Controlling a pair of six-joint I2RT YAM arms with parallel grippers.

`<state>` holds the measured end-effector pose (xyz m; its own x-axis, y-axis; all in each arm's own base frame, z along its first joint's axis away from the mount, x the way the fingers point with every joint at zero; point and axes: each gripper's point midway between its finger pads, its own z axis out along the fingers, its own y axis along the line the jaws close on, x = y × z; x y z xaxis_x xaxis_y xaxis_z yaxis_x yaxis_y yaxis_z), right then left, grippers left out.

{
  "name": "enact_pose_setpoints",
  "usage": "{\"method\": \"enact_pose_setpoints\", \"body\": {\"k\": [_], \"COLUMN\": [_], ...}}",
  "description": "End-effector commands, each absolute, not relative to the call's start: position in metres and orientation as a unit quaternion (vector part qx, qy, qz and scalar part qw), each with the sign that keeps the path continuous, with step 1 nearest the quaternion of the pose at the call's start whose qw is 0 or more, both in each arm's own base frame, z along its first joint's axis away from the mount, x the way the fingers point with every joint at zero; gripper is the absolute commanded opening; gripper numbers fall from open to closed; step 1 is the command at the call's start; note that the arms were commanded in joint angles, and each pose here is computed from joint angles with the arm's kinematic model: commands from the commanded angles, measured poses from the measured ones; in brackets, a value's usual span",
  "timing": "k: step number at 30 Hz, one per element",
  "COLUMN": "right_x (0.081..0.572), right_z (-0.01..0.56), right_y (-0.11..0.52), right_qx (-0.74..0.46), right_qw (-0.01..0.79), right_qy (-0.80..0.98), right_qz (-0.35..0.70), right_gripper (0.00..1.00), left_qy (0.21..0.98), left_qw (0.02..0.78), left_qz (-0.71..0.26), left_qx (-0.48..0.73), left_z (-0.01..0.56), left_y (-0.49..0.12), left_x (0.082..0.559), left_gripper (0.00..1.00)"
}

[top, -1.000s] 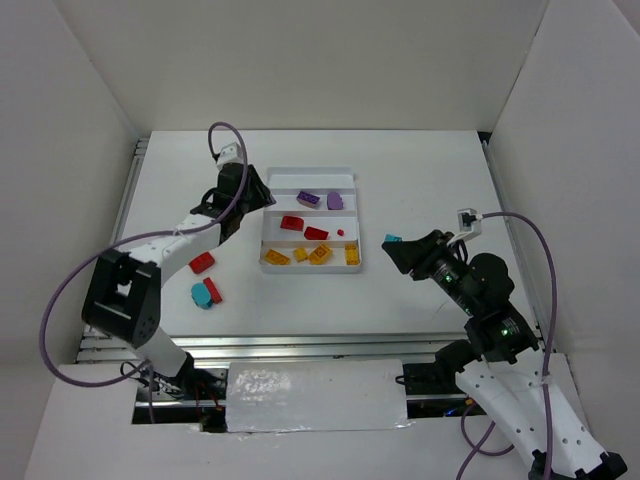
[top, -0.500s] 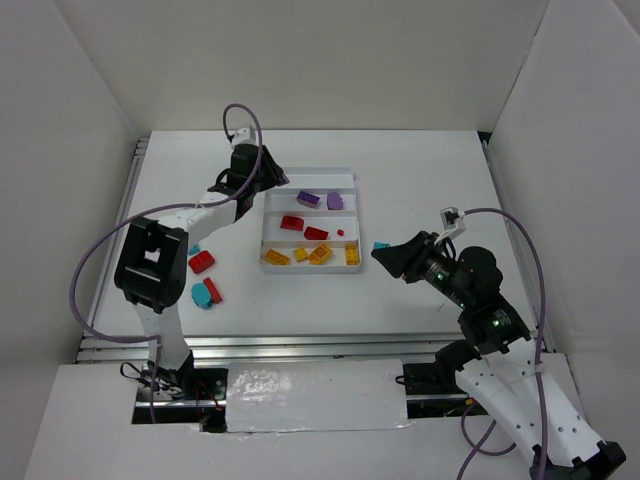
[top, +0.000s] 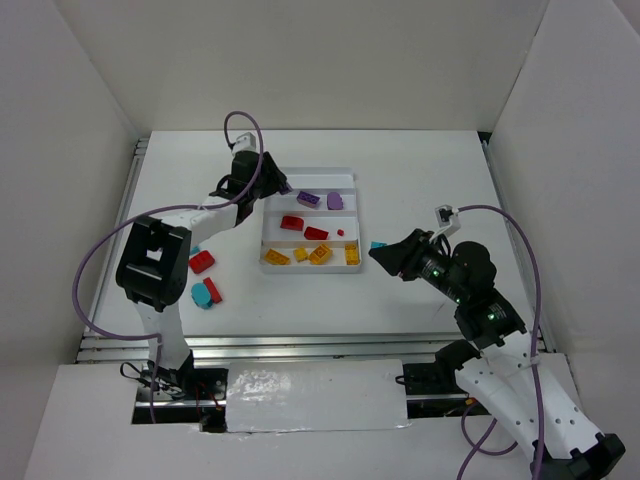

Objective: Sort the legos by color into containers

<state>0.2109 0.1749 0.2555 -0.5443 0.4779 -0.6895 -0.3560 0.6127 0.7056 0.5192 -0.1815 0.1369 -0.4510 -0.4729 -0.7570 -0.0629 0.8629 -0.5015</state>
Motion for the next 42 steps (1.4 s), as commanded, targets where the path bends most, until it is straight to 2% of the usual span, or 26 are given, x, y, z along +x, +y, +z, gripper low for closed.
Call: {"method": "enact_pose_setpoints", "body": {"k": [1,3,9,14,16,17,19,21,23,25,26,27,28,29,30,31,32,33,34,35,37,39,42], "right_x": [0.216,0.215,0.218,0.241,0.261,0.280,0.304,0.334,0.366,0.407,0.426,0.449,0.464,0.483,0.504,0.517,0.532,0.541,0.557,0.566,0.581,0.585,0.585], "right_z": [0.267,0.267,0.264,0.248,0.224,0.215,0.217,0.190,0.205,0.201,0.175,0.198,0.193,0.158,0.184,0.178,0.140,0.137,0.158,0.131,0.134,0.116,0.107], "right_y": [0.176,0.176,0.176,0.177,0.180,0.180,0.181,0.179,0.183,0.190,0.192,0.197,0.198,0.201,0.208,0.212,0.214,0.216,0.220,0.220,0.219,0.221,0.219], "right_qx": [0.026,0.026,0.028,0.051,0.069,0.087,0.100,0.122,0.133,0.140,0.137,0.137,0.137,0.131,0.128,0.123,0.114,0.111,0.112,0.107,0.109,0.106,0.100], "right_qw": [0.499,0.497,0.497,0.469,0.436,0.425,0.423,0.402,0.419,0.422,0.404,0.424,0.424,0.397,0.411,0.404,0.377,0.375,0.392,0.378,0.387,0.378,0.378], "right_qy": [0.745,0.747,0.750,0.785,0.819,0.834,0.844,0.868,0.863,0.868,0.884,0.874,0.877,0.896,0.889,0.894,0.910,0.913,0.905,0.914,0.910,0.913,0.913], "right_qz": [0.443,0.442,0.436,0.402,0.367,0.341,0.314,0.266,0.250,0.220,0.193,0.192,0.178,0.152,0.156,0.151,0.127,0.119,0.119,0.104,0.107,0.110,0.115], "right_gripper": [0.00,0.00,0.00,0.00,0.00,0.00,0.00,0.00,0.00,0.00,0.00,0.00,0.00,0.00,0.01,0.01,0.01,0.02,0.03,0.04,0.07,0.09,0.13], "left_qy": [0.812,0.813,0.812,0.803,0.808,0.812,0.813,0.834,0.842,0.855,0.859,0.871,0.870,0.877,0.886,0.891,0.896,0.900,0.903,0.904,0.894,0.873,0.848], "left_qw": [0.512,0.511,0.510,0.517,0.509,0.502,0.503,0.476,0.464,0.446,0.443,0.428,0.433,0.428,0.416,0.410,0.413,0.411,0.409,0.414,0.441,0.474,0.512], "left_qz": [-0.223,-0.221,-0.224,-0.233,-0.228,-0.225,-0.225,-0.212,-0.219,-0.215,-0.213,-0.206,-0.211,-0.205,-0.197,-0.189,-0.161,-0.143,-0.124,-0.106,-0.060,-0.006,-0.015], "left_qx": [-0.169,-0.169,-0.175,-0.184,-0.190,-0.192,-0.189,-0.181,-0.167,-0.157,-0.140,-0.126,-0.109,-0.075,-0.056,-0.043,-0.030,-0.028,-0.027,-0.025,-0.053,-0.111,-0.138], "left_z": [0.144,0.143,0.143,0.185,0.201,0.214,0.234,0.227,0.225,0.215,0.213,0.208,0.218,0.219,0.222,0.224,0.224,0.224,0.226,0.226,0.225,0.222,0.242], "left_y": [-0.182,-0.182,-0.182,-0.175,-0.173,-0.169,-0.168,-0.169,-0.164,-0.155,-0.154,-0.153,-0.151,-0.151,-0.147,-0.143,-0.133,-0.126,-0.114,-0.105,-0.078,-0.046,-0.035], "left_x": [0.524,0.524,0.521,0.500,0.483,0.463,0.430,0.396,0.363,0.330,0.321,0.307,0.296,0.287,0.272,0.264,0.260,0.254,0.243,0.240,0.234,0.229,0.223], "left_gripper": [0.62,0.68,0.76,0.80,0.82,0.86,0.89,0.94,0.99,0.99,0.99,0.99,1.00,0.99,0.99,0.99,0.99,1.00,1.00,1.00,0.99,1.00,1.00]}}
